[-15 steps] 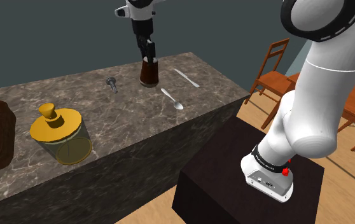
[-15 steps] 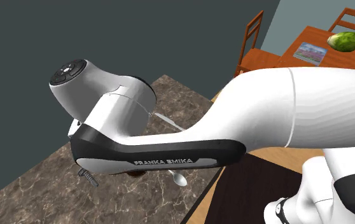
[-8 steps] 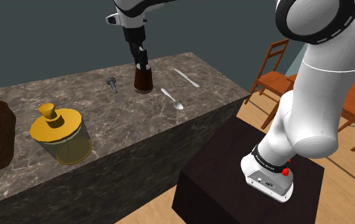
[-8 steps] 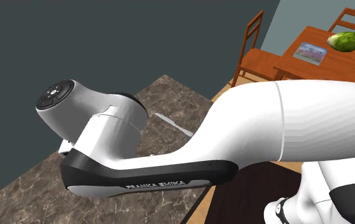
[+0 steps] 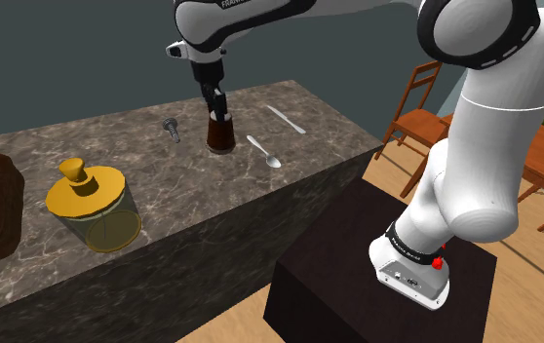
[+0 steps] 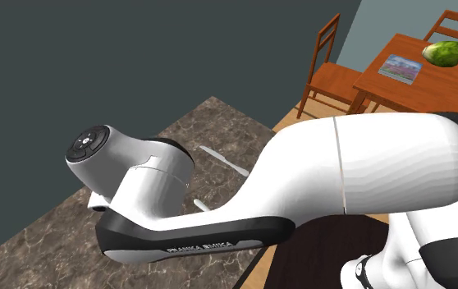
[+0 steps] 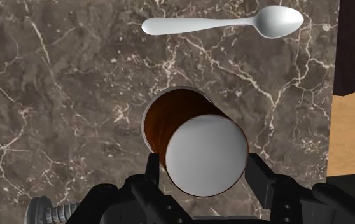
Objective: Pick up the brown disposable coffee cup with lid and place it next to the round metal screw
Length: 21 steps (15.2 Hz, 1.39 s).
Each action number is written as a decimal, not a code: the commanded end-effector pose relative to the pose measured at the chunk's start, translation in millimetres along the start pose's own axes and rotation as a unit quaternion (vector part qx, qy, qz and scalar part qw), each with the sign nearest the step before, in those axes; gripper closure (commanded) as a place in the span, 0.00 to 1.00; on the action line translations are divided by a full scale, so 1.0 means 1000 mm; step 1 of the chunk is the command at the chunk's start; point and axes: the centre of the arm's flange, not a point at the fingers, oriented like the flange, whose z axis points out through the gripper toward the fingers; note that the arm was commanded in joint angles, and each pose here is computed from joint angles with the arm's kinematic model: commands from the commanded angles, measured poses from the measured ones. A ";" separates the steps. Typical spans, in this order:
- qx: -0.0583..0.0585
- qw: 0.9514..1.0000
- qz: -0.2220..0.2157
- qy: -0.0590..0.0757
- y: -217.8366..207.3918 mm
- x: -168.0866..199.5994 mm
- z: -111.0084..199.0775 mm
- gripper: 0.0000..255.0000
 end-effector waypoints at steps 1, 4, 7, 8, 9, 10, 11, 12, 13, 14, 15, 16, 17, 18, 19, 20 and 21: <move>0.000 1.000 0.000 0.000 0.000 0.001 0.010 1.00; 0.000 1.000 0.000 0.000 0.001 0.002 0.026 1.00; 0.000 1.000 0.000 0.000 0.002 0.003 0.042 1.00; 0.000 1.000 0.000 0.000 0.002 0.004 0.047 1.00; 0.000 1.000 0.000 0.000 0.002 0.004 0.052 1.00; 0.000 1.000 0.000 0.000 0.002 0.005 0.057 1.00; 0.000 1.000 0.000 0.000 0.003 0.005 0.063 1.00; 0.000 1.000 0.000 0.000 0.003 0.006 0.068 1.00; 0.000 1.000 0.000 0.000 0.003 0.006 0.073 1.00; 0.000 1.000 0.000 0.000 0.004 0.006 0.078 1.00; 0.000 1.000 0.000 0.000 0.004 0.007 0.084 1.00; 0.000 1.000 0.000 0.000 0.004 0.007 0.091 1.00; 0.000 1.000 0.000 0.000 0.004 0.007 0.091 1.00; 0.000 1.000 0.000 0.000 0.004 0.007 0.091 1.00; 0.000 1.000 0.000 0.000 0.004 0.007 0.091 1.00; 0.000 1.000 0.000 0.000 0.004 0.007 0.091 1.00; 0.000 1.000 0.000 0.000 0.004 0.007 0.091 1.00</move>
